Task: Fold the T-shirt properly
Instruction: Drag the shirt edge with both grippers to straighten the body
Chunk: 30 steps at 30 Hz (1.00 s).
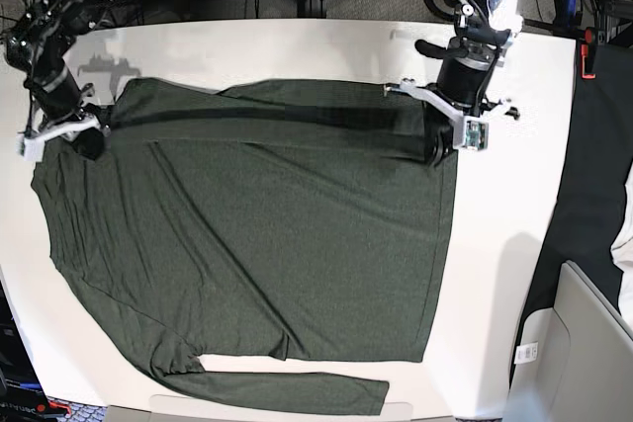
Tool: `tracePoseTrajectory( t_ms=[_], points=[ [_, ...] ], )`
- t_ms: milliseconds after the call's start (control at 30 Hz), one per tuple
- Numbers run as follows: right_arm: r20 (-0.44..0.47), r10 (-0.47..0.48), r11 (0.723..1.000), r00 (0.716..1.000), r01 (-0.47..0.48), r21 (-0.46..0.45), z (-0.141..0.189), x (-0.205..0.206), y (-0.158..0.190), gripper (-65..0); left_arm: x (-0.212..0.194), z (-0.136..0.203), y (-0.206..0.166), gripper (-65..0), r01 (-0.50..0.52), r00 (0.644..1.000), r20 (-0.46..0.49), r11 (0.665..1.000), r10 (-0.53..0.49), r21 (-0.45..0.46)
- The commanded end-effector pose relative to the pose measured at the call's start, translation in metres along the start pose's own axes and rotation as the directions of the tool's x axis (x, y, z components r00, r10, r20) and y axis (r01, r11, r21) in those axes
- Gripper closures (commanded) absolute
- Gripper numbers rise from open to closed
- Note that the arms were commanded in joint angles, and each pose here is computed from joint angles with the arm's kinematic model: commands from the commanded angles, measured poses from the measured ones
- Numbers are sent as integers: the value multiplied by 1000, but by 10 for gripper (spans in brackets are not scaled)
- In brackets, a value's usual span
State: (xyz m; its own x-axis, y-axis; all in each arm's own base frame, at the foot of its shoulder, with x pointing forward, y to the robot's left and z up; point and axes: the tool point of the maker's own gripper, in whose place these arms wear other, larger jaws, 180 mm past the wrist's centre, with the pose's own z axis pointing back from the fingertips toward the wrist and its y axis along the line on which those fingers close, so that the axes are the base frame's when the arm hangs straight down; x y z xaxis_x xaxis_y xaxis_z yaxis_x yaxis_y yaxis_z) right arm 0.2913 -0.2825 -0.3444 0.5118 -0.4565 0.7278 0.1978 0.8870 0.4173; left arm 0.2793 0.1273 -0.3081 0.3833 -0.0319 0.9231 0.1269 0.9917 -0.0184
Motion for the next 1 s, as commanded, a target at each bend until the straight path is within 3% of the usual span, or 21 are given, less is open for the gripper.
tracePoseTrajectory(
  t_ms=[0, 367, 467, 633, 800, 967],
  points=[
    [64, 9, 1000, 998, -11, 23, -2, 18, 7, -9, 7, -1, 3, 0, 10, 1000, 26, 1000, -10, 7],
    [87, -17, 999, 996, 14, 36, -8, 19, 13, -17, -10, -8, 8, -21, 3, 1000, -20, 1000, -3, 22],
    [105, -17, 1000, 994, 14, 28, -6, 19, 10, -75, -11, -8, 12, -71, -4, 1000, -23, 999, 5, 42],
    [93, -17, 1000, 996, 15, 18, -3, 13, 6, -180, -11, -6, 34, -136, -56, 998, -14, 985, 59, 166],
    [83, -26, 999, 996, 24, 22, 0, 6, 4, -181, -11, -4, 35, -141, -58, 998, -13, 984, 61, 171],
    [77, -63, 996, 995, 58, 62, 13, -4, 0, -182, -33, 19, 28, -143, -57, 995, -74, 985, 70, 164]
  ],
)
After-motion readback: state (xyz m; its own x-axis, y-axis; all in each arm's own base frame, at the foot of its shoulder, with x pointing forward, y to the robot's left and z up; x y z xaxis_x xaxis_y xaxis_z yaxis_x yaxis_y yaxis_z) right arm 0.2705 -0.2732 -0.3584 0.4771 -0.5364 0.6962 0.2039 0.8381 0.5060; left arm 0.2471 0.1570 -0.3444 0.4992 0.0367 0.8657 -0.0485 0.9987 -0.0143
